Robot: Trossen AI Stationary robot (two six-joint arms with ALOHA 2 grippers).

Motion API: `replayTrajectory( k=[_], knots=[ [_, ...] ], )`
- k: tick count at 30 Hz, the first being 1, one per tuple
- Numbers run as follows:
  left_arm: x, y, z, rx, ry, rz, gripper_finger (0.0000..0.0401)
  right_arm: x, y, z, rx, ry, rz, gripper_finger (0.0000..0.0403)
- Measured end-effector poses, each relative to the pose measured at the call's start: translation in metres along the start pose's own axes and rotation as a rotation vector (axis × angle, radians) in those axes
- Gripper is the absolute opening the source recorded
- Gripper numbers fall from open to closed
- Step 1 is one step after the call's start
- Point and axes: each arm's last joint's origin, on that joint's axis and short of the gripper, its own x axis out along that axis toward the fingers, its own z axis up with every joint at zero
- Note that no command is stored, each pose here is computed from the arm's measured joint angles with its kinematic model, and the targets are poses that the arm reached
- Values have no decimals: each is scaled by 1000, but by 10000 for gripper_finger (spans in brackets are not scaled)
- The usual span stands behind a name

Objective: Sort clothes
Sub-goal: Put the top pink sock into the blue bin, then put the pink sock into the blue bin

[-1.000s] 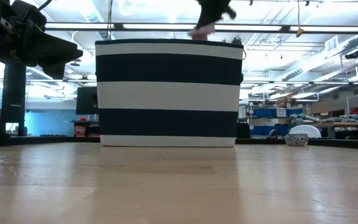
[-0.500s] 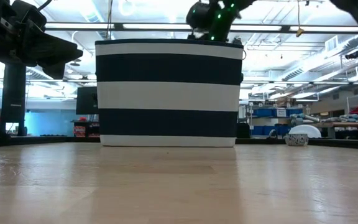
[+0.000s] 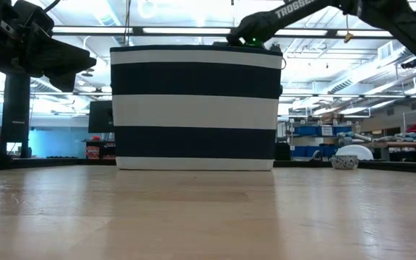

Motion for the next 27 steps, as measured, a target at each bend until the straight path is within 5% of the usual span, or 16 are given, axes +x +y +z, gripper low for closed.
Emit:
replayTrajectory(
  k=[8,20,27],
  knots=[
    [0,0,0,0,0,0,115,-9,3,0,7,-25,21,27],
    [0,0,0,0,0,0,115,-107,-2,-16,33,-267,24,138],
    [0,0,0,0,0,0,115,-169,-7,-39,103,-410,-17,156]
  ],
)
